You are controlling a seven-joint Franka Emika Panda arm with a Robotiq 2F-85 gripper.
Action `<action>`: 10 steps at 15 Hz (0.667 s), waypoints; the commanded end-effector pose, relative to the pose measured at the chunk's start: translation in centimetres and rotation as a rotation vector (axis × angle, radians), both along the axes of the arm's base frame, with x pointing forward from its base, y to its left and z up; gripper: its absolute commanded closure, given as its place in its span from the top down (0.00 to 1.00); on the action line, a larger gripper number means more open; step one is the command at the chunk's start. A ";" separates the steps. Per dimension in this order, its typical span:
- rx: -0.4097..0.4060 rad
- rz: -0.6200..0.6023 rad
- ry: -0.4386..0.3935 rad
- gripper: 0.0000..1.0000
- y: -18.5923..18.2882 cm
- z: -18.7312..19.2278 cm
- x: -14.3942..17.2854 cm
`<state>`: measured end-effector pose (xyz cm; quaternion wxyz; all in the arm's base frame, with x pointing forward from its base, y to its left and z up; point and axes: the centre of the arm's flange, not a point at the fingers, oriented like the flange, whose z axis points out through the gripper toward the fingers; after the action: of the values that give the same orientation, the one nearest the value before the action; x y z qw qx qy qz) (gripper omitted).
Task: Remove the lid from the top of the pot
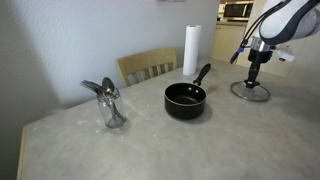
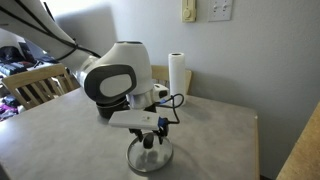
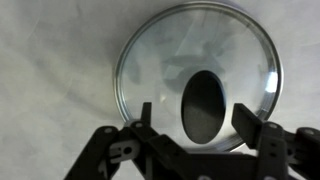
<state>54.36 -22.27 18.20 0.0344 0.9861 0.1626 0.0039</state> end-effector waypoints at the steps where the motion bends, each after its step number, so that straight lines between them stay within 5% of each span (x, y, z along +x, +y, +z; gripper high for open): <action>1: 0.000 -0.016 -0.025 1.00 -0.7 2.3 -0.7; 10: 0.024 -0.020 -0.050 1.00 0.1 12.5 -1.9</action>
<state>54.01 -22.70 27.71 0.0371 0.9871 0.1526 0.0320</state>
